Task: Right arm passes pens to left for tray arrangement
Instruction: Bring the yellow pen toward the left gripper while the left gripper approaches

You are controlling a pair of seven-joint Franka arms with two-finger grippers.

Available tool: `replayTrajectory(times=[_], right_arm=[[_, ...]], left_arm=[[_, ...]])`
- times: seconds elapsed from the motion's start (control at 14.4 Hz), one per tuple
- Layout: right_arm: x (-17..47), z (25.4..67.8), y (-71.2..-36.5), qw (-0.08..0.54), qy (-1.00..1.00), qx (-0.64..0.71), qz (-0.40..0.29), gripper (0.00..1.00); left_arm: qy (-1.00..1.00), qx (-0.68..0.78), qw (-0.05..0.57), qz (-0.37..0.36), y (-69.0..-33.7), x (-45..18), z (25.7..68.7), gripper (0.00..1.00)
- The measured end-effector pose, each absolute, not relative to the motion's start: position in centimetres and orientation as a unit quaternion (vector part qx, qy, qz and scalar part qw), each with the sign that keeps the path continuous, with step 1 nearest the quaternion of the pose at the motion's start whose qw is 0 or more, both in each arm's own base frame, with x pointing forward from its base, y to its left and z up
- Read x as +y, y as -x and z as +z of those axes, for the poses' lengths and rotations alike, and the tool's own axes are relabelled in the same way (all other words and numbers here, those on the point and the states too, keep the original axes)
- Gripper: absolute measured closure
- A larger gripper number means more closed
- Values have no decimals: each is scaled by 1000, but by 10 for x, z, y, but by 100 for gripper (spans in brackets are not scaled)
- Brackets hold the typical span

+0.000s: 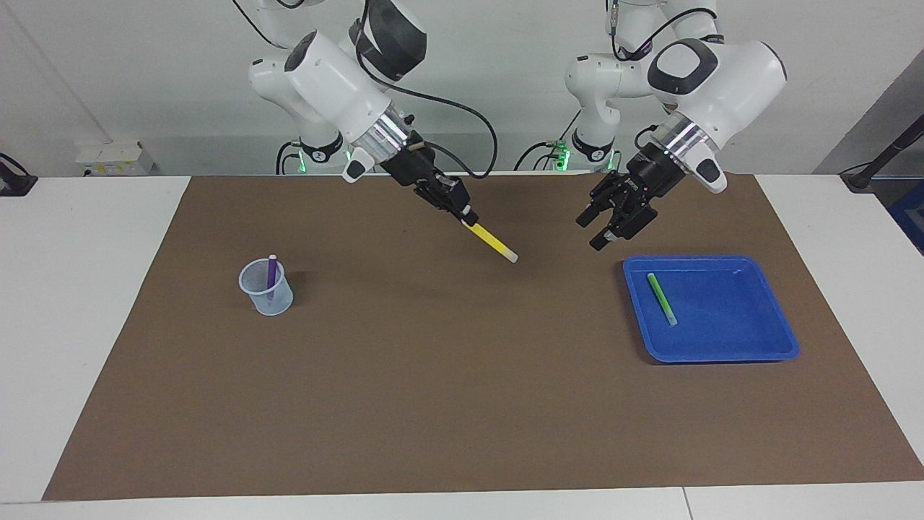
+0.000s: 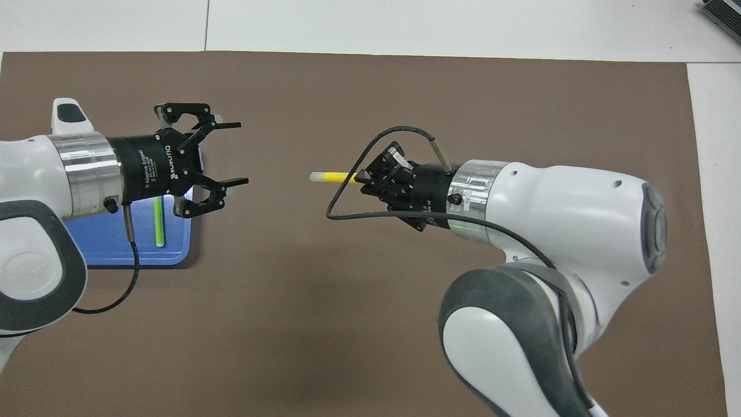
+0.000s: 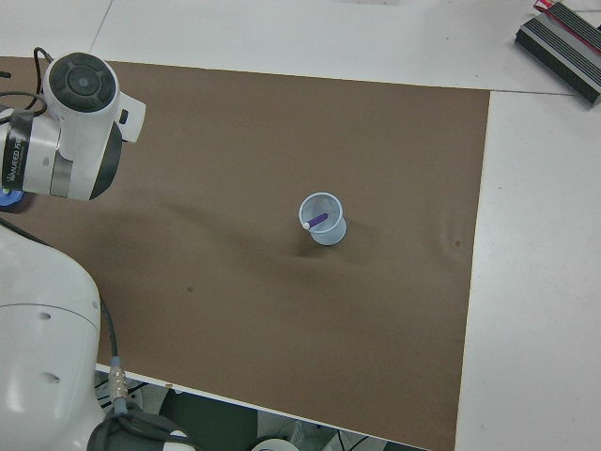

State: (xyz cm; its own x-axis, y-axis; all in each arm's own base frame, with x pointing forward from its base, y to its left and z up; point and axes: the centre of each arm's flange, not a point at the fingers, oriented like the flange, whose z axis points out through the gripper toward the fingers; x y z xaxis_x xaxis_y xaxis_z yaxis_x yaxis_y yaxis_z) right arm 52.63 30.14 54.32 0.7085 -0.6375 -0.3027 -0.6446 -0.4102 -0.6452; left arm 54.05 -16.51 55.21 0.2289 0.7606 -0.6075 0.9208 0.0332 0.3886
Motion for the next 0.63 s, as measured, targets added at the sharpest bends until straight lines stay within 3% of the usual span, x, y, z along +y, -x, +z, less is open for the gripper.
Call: replayTrajectory(times=[0.63], right_arm=[[332,539,-510,410,818,403,21,82]], left_arm=[[-614,675,401,-79,-517,-221,529,16]])
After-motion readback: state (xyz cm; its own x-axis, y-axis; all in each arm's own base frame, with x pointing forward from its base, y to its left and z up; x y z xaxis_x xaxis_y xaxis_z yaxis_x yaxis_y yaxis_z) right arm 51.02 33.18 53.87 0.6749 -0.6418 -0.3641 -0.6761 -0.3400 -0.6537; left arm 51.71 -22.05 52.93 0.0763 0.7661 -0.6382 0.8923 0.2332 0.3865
